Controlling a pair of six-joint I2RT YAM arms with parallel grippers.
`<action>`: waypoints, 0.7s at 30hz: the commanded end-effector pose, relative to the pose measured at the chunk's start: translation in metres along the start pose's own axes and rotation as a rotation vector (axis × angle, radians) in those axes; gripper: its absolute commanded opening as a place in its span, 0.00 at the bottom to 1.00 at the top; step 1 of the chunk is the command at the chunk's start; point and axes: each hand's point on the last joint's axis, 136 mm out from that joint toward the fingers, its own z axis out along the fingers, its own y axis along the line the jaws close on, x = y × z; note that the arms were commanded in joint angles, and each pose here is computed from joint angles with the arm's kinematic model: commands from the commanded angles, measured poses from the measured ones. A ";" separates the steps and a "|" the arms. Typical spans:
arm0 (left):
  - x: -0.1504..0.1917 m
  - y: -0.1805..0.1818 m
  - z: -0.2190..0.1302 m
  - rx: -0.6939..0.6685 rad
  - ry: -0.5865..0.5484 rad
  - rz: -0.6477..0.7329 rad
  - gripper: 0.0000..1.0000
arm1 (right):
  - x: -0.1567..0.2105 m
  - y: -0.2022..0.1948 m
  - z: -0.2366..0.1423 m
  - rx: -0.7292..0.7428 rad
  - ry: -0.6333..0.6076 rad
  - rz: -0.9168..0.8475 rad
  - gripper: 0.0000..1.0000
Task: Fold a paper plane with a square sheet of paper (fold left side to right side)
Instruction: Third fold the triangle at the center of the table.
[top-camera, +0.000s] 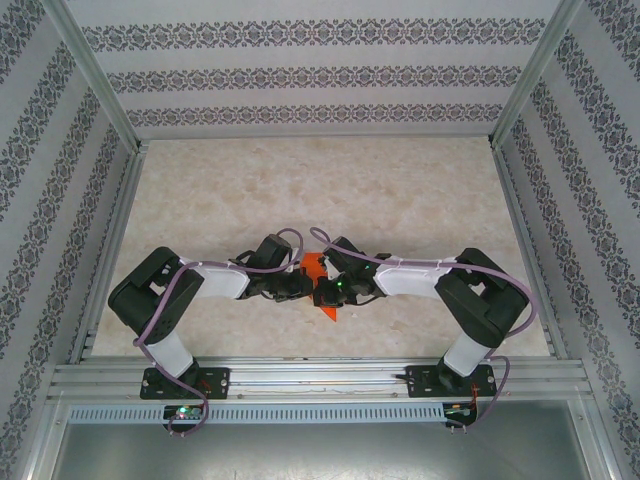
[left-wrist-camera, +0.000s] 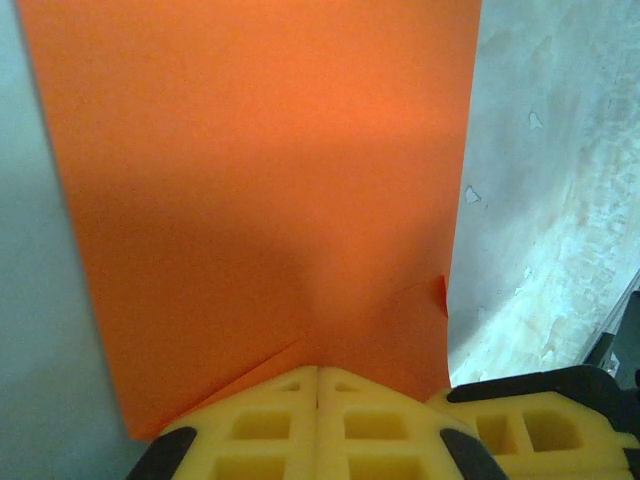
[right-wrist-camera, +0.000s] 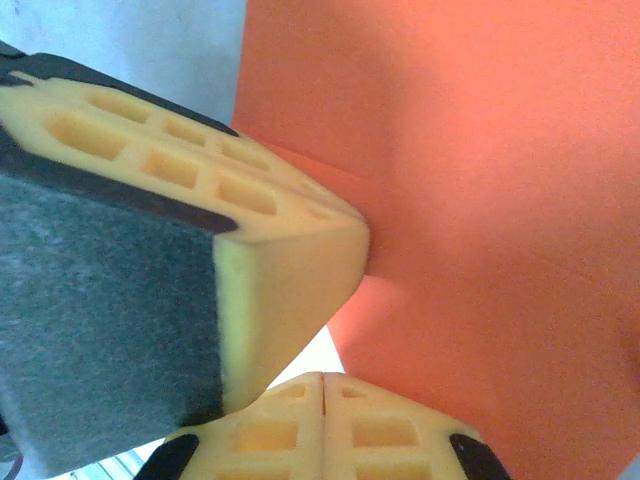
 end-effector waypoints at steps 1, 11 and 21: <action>0.017 0.031 0.010 -0.106 0.056 -0.050 0.00 | 0.000 -0.028 0.010 0.089 -0.015 0.065 0.00; 0.017 0.037 0.011 -0.137 0.063 -0.056 0.00 | 0.032 -0.046 -0.003 0.145 0.044 0.091 0.00; 0.016 0.038 0.010 -0.143 0.065 -0.059 0.00 | 0.058 -0.061 -0.019 0.177 0.069 0.106 0.00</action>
